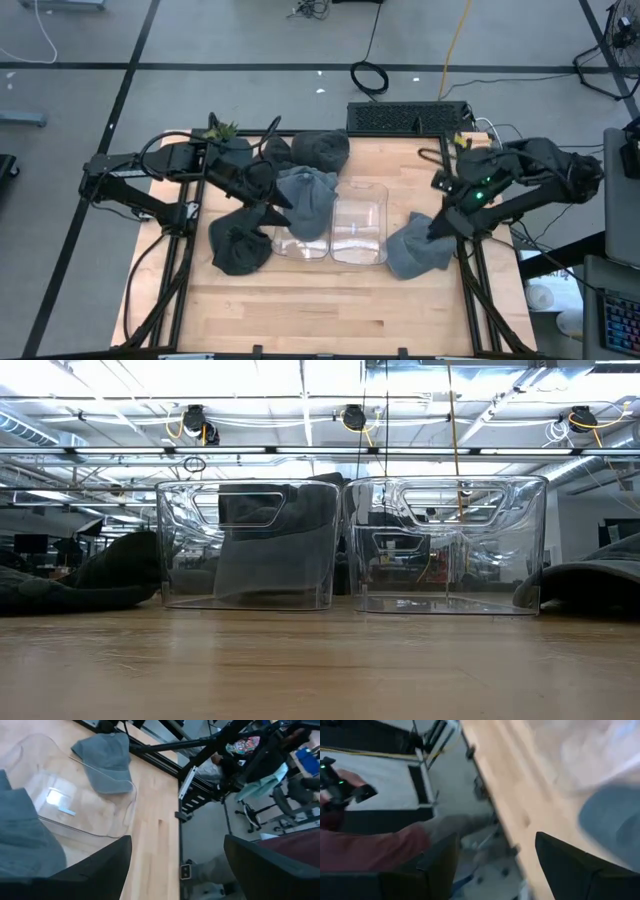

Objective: Pick & Place hat
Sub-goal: Put the gray cap into the left transparent bin

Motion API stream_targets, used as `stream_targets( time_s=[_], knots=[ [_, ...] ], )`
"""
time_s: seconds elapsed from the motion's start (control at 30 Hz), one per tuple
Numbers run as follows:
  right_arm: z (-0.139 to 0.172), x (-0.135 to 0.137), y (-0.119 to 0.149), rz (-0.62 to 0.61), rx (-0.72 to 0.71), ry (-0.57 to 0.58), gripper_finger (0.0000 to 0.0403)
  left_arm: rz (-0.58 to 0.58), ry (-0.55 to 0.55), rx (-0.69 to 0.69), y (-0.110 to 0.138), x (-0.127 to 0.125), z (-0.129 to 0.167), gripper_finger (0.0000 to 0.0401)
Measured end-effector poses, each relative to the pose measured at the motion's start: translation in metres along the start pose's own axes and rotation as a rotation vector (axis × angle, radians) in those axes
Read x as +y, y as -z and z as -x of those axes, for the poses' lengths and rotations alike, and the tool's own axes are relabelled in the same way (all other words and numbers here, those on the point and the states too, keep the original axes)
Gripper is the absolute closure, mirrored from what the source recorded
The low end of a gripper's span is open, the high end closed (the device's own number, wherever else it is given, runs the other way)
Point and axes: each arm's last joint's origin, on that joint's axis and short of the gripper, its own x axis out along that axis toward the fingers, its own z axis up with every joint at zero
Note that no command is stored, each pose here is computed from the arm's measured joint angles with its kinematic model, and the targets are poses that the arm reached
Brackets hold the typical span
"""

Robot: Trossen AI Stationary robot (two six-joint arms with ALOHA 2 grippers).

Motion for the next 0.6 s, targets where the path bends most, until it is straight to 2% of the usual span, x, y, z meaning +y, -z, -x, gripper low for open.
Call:
stream_targets(
  time_s=[0.1, 0.2, 0.37, 0.6],
  knots=[
    [-0.009, 0.005, 0.002, -0.118, 0.098, -0.021, 0.0154, 0.022, 0.018, 0.011, 0.0, -0.001, 0.0, 0.0075],
    [-0.019, 0.009, 0.004, -0.197, 0.168, -0.013, 0.0154, 0.05, 0.085, 0.054, 0.002, -0.002, 0.0, 0.0069],
    [-0.037, 0.018, 0.01, -0.234, 0.186, 0.045, 0.0154, 0.092, 0.199, 0.173, 0.007, -0.005, 0.001, 0.0067],
    [-0.072, 0.031, 0.018, -0.236, 0.15, 0.147, 0.0154, 0.102, 0.204, 0.304, 0.021, -0.005, 0.001, 0.008]
  ],
)
